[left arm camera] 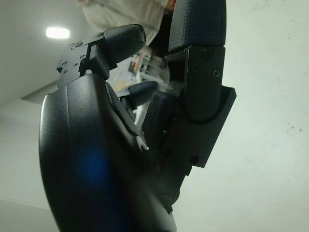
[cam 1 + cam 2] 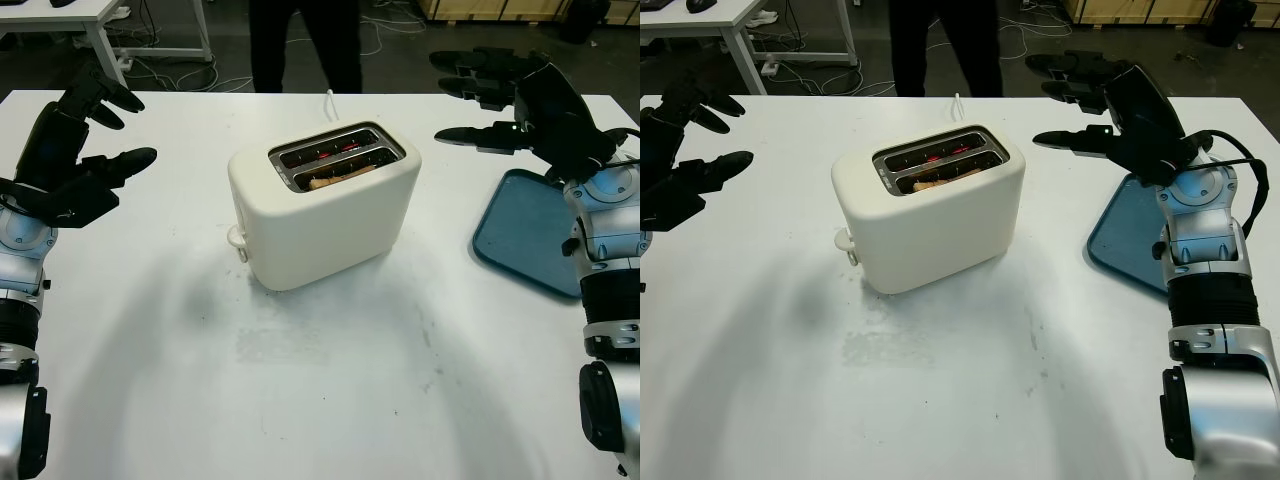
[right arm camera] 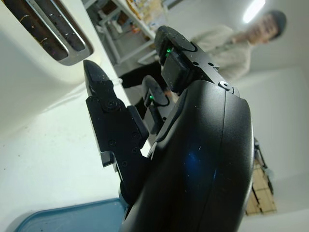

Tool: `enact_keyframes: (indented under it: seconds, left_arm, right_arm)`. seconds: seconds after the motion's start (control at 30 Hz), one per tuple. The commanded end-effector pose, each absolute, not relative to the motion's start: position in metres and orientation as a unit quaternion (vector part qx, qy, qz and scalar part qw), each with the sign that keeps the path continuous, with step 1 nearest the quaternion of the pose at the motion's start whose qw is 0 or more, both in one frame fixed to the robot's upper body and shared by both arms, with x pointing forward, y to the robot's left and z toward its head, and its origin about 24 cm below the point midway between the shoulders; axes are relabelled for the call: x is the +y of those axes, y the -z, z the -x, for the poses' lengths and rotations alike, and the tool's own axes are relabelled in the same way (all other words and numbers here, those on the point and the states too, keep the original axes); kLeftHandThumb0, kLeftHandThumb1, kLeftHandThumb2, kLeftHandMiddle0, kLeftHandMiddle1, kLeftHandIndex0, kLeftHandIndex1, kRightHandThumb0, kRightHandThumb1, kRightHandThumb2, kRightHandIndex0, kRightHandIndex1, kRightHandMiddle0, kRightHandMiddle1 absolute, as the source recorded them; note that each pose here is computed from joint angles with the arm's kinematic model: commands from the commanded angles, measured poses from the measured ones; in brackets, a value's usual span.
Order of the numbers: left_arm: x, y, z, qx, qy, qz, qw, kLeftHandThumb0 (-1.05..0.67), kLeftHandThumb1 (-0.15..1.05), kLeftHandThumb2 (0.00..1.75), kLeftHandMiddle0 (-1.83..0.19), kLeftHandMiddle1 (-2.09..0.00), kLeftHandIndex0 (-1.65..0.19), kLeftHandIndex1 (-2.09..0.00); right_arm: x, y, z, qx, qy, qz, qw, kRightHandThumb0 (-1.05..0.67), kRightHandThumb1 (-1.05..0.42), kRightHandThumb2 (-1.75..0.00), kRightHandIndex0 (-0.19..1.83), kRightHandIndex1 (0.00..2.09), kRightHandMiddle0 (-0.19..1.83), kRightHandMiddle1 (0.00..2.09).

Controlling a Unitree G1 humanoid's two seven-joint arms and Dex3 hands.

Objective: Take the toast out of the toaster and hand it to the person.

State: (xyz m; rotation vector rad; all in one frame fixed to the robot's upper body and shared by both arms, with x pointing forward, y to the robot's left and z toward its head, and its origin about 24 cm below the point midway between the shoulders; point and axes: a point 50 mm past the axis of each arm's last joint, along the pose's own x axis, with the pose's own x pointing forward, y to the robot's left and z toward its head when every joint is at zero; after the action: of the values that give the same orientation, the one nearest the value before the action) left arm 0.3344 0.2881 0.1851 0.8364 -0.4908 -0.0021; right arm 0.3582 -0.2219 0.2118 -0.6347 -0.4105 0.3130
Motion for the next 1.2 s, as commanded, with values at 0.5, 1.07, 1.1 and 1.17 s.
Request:
enact_keyframes:
  seconds: [0.5,1.07,1.1,1.17]
  left_arm:
    - [0.2883,-0.1868,-0.335,-0.241,0.002,-0.393,0.887,-1.05,0.92,0.44,0.0,-1.75,0.0,-1.61]
    - [0.2934,-0.1866,-0.3329,-0.239,-0.002,-0.396,0.887,-1.05,0.92,0.45,0.0,-1.74,0.0,-1.6]
    - [0.2944,-0.1867,-0.3326,-0.24,-0.003,-0.395,0.887,-1.05,0.92,0.45,0.0,-1.74,0.0,-1.6]
    - [0.2957,-0.1866,-0.3319,-0.24,-0.006,-0.399,0.885,-1.05,0.92,0.45,0.0,-1.74,0.0,-1.6]
  right_arm:
    - [-0.2203,-0.2123,-0.3581,-0.206,-0.15,0.306,0.917,-0.18,-0.76,0.0,0.57,0.01,0.55,0.01]
    - [-0.2177,-0.211,-0.3584,-0.208,-0.153,0.304,0.917,-0.19,-0.76,0.0,0.56,0.01,0.55,0.01]
    - [-0.2164,-0.2111,-0.3583,-0.209,-0.153,0.305,0.916,-0.2,-0.76,0.0,0.56,0.01,0.55,0.01]
    - [-0.2147,-0.2112,-0.3585,-0.21,-0.152,0.312,0.914,-0.24,-0.77,0.0,0.57,0.02,0.56,0.01]
